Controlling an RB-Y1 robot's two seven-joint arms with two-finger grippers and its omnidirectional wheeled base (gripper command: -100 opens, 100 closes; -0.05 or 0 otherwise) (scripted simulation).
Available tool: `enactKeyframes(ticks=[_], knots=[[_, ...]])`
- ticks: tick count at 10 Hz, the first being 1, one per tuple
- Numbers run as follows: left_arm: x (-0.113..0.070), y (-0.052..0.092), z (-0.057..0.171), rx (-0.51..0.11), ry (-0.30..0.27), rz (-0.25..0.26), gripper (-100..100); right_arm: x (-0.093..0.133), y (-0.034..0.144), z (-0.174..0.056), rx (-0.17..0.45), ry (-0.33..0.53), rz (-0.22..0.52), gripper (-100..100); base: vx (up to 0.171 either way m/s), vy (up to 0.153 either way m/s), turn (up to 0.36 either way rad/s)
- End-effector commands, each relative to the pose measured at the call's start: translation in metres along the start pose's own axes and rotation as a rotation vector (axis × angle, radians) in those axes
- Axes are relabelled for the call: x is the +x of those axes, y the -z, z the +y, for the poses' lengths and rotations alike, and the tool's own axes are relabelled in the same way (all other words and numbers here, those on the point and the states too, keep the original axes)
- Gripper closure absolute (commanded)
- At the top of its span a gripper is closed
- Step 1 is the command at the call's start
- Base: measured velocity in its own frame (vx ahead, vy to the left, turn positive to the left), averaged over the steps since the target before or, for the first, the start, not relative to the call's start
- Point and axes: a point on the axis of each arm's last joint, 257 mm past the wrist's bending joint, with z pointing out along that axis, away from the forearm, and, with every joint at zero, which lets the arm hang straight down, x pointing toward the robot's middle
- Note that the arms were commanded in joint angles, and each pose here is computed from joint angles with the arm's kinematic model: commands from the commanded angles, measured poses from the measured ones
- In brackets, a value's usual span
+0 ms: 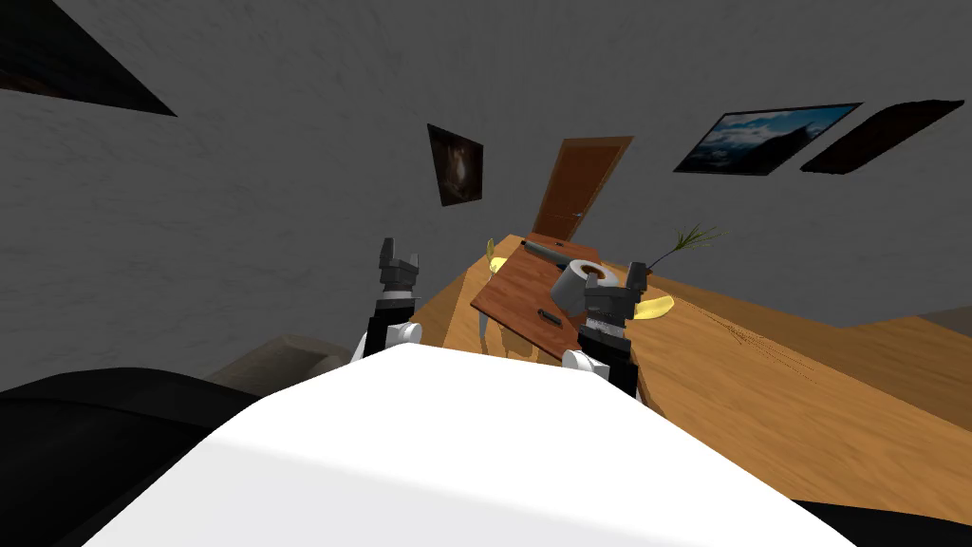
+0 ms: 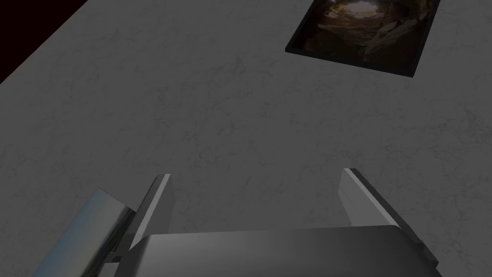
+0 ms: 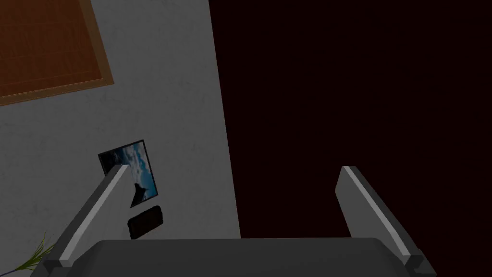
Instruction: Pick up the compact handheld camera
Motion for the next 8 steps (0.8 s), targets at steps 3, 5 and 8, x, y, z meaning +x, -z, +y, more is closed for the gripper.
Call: enactKeyframes(ticks=[3, 5, 8], knots=[[0.0, 0.0, 0.0, 0.0, 0.0, 0.0, 0, 0.008, 0.012, -0.02, 0.05, 0.097, 0.094, -100, -0.099, 0.081, 0.043], [0.0, 0.0, 0.0, 0.0, 0.0, 0.0, 0, 0.012, 0.023, -0.038, 0.092, 0.171, 0.163, -100, -0.116, 0.106, 0.08], [0.0, 0.0, 0.0, 0.0, 0.0, 0.0, 0, 0.015, 0.039, -0.061, 0.144, 0.258, 0.247, -100, -0.102, 0.102, 0.085]])
